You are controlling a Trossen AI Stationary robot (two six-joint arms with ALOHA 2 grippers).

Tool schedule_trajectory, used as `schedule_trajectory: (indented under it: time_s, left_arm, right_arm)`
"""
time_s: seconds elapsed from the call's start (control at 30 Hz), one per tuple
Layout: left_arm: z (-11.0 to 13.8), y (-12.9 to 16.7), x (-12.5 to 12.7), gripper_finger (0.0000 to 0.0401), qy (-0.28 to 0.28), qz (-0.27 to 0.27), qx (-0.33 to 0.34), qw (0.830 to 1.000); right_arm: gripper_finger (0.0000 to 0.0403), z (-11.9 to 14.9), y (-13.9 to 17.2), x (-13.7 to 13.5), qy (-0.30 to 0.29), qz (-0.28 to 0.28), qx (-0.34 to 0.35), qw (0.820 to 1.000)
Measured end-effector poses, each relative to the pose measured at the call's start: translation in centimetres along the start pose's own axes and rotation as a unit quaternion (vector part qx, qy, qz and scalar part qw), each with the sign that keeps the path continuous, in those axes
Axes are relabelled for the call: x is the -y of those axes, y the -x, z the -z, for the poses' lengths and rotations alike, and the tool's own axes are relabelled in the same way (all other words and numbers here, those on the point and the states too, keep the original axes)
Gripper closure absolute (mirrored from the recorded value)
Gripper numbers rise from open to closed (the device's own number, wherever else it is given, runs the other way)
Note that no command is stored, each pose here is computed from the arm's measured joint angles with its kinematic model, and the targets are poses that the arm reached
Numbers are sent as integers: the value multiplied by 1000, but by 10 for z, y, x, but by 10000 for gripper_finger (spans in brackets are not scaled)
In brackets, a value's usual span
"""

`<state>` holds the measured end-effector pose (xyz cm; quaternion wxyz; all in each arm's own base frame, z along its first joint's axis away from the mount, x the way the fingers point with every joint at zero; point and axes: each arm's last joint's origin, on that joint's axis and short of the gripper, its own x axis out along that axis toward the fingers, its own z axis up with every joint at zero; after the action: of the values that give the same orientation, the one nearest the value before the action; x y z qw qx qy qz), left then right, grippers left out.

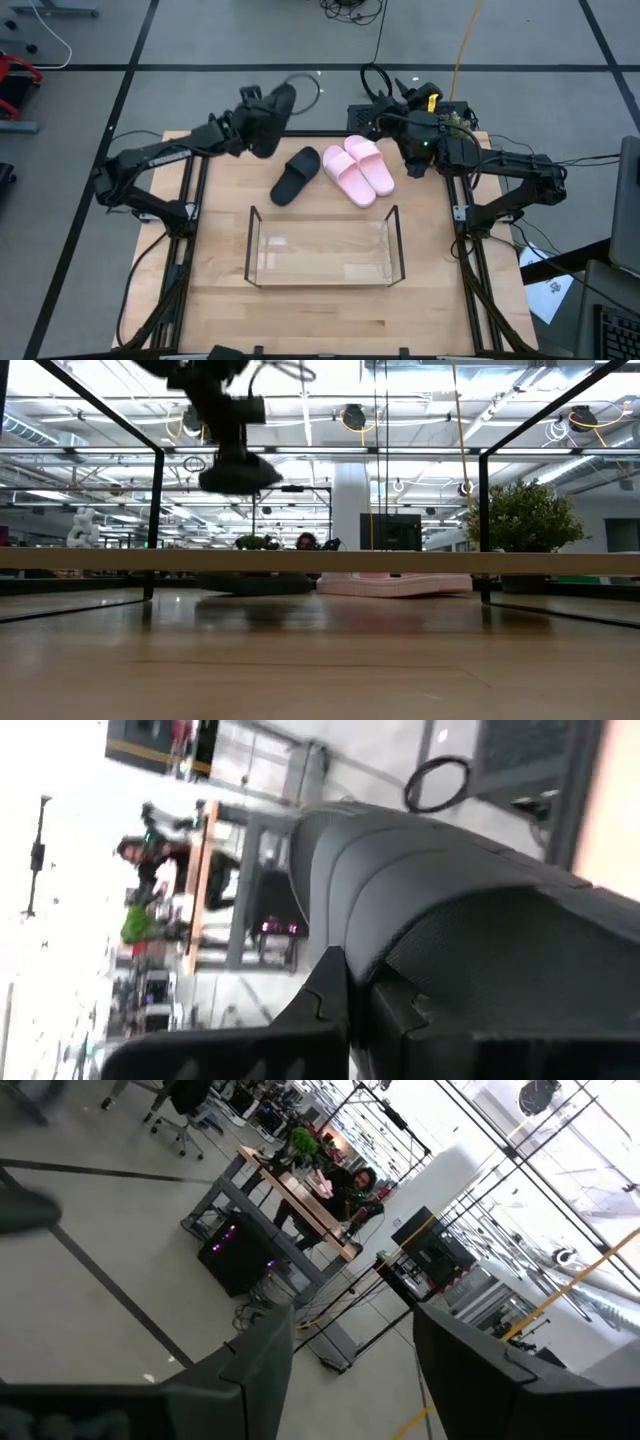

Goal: Pick and place slides into the shelf
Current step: Put the left black slides on the shelf

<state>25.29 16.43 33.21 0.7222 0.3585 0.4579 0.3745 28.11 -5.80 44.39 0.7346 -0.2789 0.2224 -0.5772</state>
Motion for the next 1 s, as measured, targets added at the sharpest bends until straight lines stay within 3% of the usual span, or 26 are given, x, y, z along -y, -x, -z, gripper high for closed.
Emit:
schedule_trajectory:
  time_s: [0.13,0.3,0.43,0.63,0.83,0.93,1.0]
  left_arm:
    - [-16,30,-31,400,20,-4,-14,1000]
    - [-37,76,-36,400,64,18,-1,998]
    - [-59,110,-17,400,58,17,35,998]
    - [-100,134,27,401,56,37,64,996]
    - [-120,135,50,401,55,73,-30,995]
    - [-122,137,48,401,93,96,-92,987]
    - [-130,136,52,401,138,104,-93,981]
  right_arm:
    - [206,1,-4,2,-2,6,-4,1000]
    - [206,3,-10,4,-6,15,-12,1000]
    - [206,6,-19,8,-2,27,-22,999]
    - [206,9,-33,11,-2,6,-4,1000]
    - [206,13,-41,16,-2,16,-12,1000]
    - [206,15,-43,23,-8,24,-16,1000]
    - [206,16,-44,30,-14,32,-18,999]
